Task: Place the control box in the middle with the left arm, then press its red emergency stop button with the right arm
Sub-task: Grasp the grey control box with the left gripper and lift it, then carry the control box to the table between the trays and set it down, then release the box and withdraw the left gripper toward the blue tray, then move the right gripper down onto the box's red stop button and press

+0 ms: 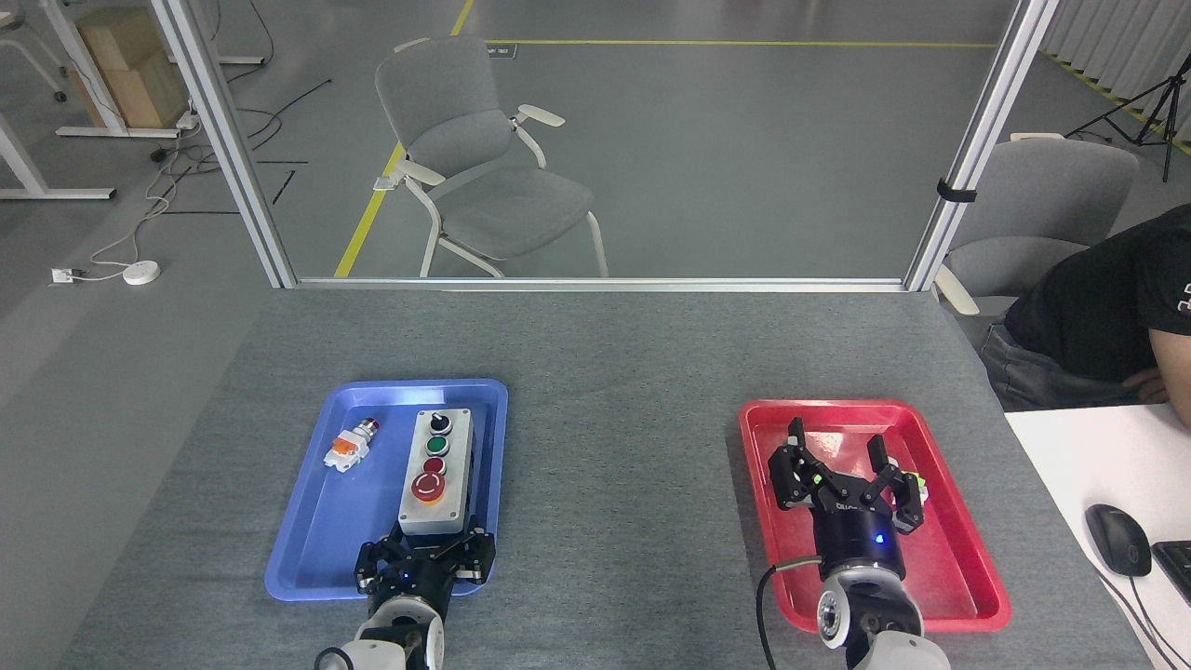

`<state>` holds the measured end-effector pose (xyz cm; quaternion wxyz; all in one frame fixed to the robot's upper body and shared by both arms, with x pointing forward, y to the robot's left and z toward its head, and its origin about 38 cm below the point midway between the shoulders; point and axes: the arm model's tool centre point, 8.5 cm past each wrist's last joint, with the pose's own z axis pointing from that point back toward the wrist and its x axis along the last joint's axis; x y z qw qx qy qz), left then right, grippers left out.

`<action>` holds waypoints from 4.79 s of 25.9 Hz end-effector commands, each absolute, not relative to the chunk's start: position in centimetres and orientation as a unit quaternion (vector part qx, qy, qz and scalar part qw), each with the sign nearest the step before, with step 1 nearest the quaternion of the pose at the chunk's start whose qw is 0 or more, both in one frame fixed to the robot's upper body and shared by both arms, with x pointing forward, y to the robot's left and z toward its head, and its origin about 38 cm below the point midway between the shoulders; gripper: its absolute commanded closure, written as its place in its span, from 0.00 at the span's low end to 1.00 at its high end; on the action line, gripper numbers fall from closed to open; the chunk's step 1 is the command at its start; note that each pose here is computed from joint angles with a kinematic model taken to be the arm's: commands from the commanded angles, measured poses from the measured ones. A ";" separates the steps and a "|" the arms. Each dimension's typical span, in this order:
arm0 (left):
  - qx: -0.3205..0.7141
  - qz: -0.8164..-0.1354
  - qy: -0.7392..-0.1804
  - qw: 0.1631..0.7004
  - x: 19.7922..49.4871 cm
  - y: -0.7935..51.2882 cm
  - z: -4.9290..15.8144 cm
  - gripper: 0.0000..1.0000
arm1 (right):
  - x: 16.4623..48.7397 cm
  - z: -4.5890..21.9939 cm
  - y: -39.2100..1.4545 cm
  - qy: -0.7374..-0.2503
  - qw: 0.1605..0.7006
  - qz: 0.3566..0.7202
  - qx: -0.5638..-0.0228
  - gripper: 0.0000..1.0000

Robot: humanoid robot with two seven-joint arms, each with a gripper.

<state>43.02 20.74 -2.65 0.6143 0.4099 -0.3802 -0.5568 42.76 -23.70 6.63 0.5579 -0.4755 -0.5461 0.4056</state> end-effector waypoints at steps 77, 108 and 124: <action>0.319 -0.731 -0.466 0.382 41.4 1.4 -1.6 0.03 | 42.8 6.6 -24.0 -0.543 0.558 0.413 -0.474 0.33; 0.530 -0.465 -0.542 0.457 35.7 32.7 9.4 0.01 | 42.3 4.0 -9.9 -0.652 0.458 0.567 -0.209 1.00; 0.520 -0.427 -0.546 0.499 37.3 34.4 9.2 0.01 | 41.3 -0.3 -9.1 -0.614 0.489 0.596 -0.167 1.00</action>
